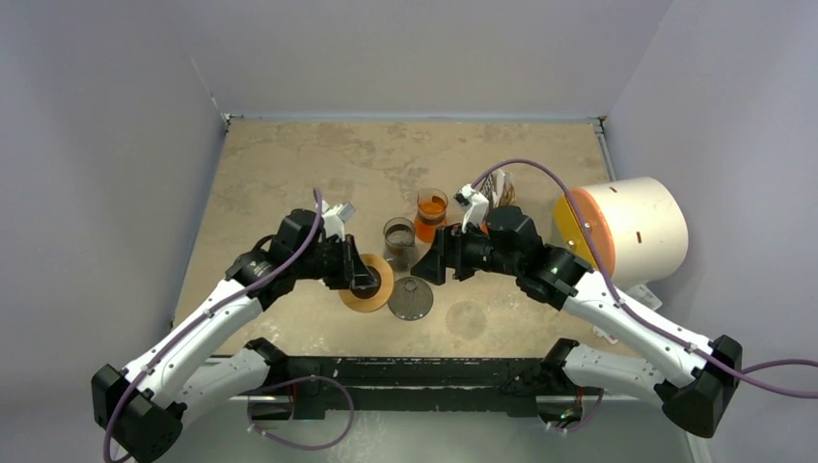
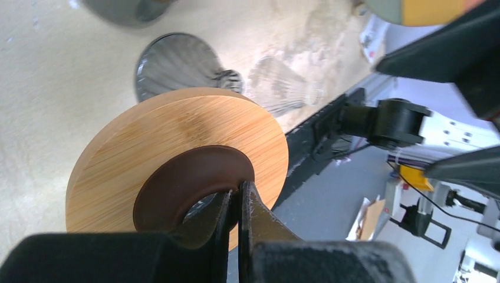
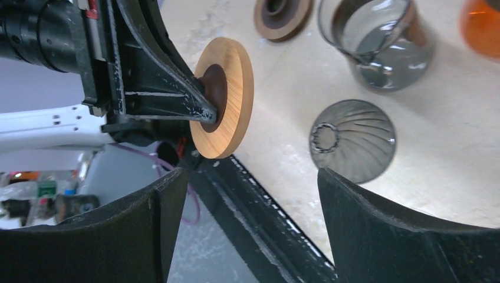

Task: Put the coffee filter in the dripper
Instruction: Pick up the dripper holder from the center of the board.

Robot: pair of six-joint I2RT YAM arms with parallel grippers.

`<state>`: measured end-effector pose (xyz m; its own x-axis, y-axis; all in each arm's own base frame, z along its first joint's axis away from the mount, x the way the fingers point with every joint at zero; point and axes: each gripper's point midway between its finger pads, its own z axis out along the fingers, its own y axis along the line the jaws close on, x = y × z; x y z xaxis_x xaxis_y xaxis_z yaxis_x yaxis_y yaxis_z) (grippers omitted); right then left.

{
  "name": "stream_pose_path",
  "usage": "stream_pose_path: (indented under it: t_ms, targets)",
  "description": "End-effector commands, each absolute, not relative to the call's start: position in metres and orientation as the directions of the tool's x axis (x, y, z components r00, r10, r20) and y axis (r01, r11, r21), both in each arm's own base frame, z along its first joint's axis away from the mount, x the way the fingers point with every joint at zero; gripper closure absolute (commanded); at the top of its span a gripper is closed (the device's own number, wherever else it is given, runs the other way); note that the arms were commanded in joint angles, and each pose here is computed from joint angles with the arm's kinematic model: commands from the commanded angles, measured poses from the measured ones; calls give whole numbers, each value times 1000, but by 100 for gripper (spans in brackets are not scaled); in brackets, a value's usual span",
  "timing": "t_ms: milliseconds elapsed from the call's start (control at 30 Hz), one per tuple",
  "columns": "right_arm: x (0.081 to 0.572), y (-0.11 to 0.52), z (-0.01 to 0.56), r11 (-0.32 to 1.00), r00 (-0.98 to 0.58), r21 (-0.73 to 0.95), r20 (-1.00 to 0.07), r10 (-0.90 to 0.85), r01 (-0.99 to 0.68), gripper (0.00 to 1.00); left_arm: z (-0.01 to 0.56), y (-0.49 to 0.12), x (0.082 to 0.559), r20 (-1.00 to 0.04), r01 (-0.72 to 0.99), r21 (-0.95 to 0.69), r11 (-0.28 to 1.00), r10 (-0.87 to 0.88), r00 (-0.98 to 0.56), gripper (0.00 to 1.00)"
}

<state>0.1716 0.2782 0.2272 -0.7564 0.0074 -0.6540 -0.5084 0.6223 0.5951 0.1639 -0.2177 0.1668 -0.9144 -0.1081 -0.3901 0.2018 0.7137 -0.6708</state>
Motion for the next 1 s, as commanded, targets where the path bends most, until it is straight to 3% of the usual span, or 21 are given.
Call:
stream_pose_path:
  t_ms: [0,367,967]
  targets:
    - [159,301,249,494,-779,690,-626,41,-529,18,230,-236,161,-479,341,-744,574,-103,-872,100]
    - [140,333,264,412,-803,742,-595,41,-529,25,275,-243,162,-554,432,-752,498,-122,-824,100]
    - [155,337,269,440,-803,761,-581,135,-477,51,284,-246,153,-564,469,-767,438,-113,-818,100]
